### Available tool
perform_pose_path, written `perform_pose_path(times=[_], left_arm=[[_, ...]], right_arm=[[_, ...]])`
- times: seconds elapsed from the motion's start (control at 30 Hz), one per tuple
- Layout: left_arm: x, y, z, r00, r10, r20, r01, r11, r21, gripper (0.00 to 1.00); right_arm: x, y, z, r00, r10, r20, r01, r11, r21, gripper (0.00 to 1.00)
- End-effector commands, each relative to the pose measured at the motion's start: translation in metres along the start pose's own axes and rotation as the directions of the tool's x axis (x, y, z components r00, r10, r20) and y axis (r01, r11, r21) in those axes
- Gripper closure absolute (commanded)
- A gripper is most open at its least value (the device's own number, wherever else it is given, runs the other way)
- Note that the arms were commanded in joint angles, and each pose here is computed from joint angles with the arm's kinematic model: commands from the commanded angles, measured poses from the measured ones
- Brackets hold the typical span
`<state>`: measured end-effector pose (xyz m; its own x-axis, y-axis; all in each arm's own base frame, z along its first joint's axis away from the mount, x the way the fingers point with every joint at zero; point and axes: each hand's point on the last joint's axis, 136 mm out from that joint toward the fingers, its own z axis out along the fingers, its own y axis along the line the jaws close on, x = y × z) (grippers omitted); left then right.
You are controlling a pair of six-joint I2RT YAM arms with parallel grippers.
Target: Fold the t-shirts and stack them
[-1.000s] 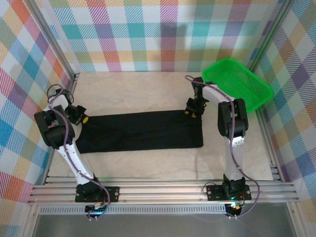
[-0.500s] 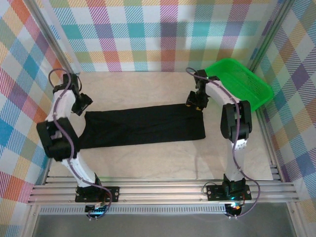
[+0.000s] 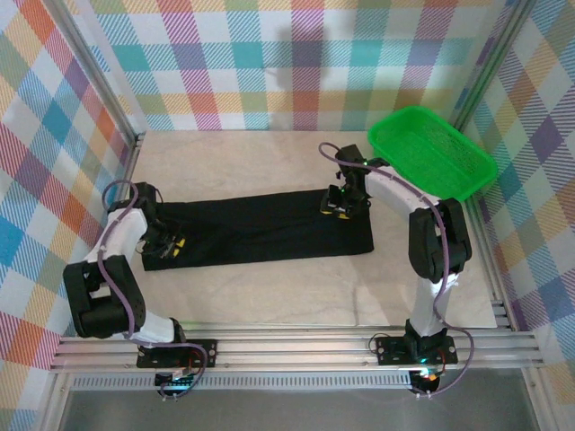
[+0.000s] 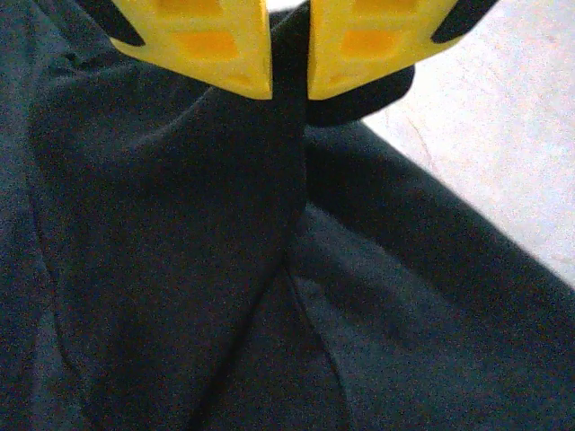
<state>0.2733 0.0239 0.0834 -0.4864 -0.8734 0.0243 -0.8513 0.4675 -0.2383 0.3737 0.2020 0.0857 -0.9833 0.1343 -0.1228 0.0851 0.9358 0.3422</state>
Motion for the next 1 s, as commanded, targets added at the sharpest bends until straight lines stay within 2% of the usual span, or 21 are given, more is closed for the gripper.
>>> perform_pose_path(times=[0.0, 0.07, 0.13, 0.2, 0.27, 0.3, 0.33, 0.37, 0.43, 0.47, 0.57, 0.67, 0.77, 0.87, 0.97], left_arm=[[0.017, 0.015, -0.025, 0.999, -0.030, 0.013, 0.030, 0.998, -0.049, 0.82], [0.018, 0.027, -0.042, 0.995, -0.010, 0.099, 0.021, 0.994, -0.110, 0.80], [0.018, 0.021, -0.053, 0.987, 0.003, 0.158, 0.008, 0.997, -0.072, 0.78], [0.025, 0.012, -0.044, 0.992, -0.018, 0.125, 0.020, 1.000, -0.019, 0.76], [0.034, 0.011, -0.027, 0.997, -0.055, 0.056, 0.057, 0.998, -0.033, 0.72], [0.035, 0.010, -0.020, 0.997, -0.064, 0.038, 0.066, 0.997, -0.047, 0.66], [0.033, 0.005, -0.016, 0.998, -0.060, 0.035, 0.062, 0.998, -0.032, 0.61], [0.029, -0.002, -0.014, 0.997, -0.053, 0.048, 0.053, 0.999, -0.006, 0.60], [0.022, -0.020, -0.010, 0.998, -0.022, 0.061, 0.018, 0.998, 0.066, 0.64], [0.022, -0.023, -0.006, 0.999, -0.020, 0.040, 0.018, 0.998, 0.065, 0.67], [0.028, -0.023, 0.014, 0.999, -0.017, -0.046, 0.017, 1.000, -0.001, 0.75], [0.016, -0.017, 0.020, 1.000, -0.010, -0.002, 0.009, 0.999, -0.045, 0.76], [-0.003, -0.005, 0.030, 1.000, 0.025, 0.005, -0.024, 0.989, -0.149, 0.77], [-0.021, 0.000, 0.043, 0.997, 0.081, -0.003, -0.080, 0.973, -0.218, 0.78], [-0.039, 0.002, 0.046, 0.990, 0.137, 0.033, -0.124, 0.959, -0.255, 0.78]], right_arm=[[0.003, 0.009, 0.006, 1.000, 0.008, -0.019, -0.009, 0.999, -0.047, 0.59], [0.003, 0.011, 0.007, 1.000, 0.008, -0.023, -0.009, 0.999, -0.053, 0.59], [0.005, 0.012, 0.008, 1.000, 0.005, -0.028, -0.007, 0.998, -0.057, 0.59], [0.007, 0.013, 0.008, 0.999, 0.005, -0.031, -0.007, 0.998, -0.057, 0.59], [0.008, 0.014, 0.008, 0.999, 0.002, -0.034, -0.004, 0.998, -0.056, 0.59], [0.008, 0.014, 0.008, 0.999, 0.001, -0.034, -0.003, 0.998, -0.055, 0.59], [0.008, 0.015, 0.008, 0.999, 0.000, -0.033, -0.001, 0.998, -0.055, 0.59], [0.009, 0.015, 0.007, 0.999, -0.001, -0.034, -0.001, 0.999, -0.054, 0.59], [0.010, 0.015, 0.006, 0.999, -0.003, -0.033, 0.001, 0.999, -0.054, 0.59], [0.011, 0.015, 0.006, 0.999, -0.003, -0.032, 0.001, 0.999, -0.054, 0.59], [0.012, 0.013, 0.005, 1.000, -0.003, -0.031, 0.001, 0.999, -0.046, 0.60], [0.015, 0.010, 0.008, 0.999, 0.003, -0.038, -0.005, 0.999, -0.041, 0.60], [0.016, 0.003, 0.013, 0.999, 0.008, -0.045, -0.009, 1.000, -0.011, 0.60], [0.014, -0.014, 0.019, 0.998, 0.028, -0.049, -0.025, 0.998, 0.053, 0.60], [0.008, -0.033, 0.024, 0.997, 0.058, -0.049, -0.052, 0.992, 0.113, 0.59]])
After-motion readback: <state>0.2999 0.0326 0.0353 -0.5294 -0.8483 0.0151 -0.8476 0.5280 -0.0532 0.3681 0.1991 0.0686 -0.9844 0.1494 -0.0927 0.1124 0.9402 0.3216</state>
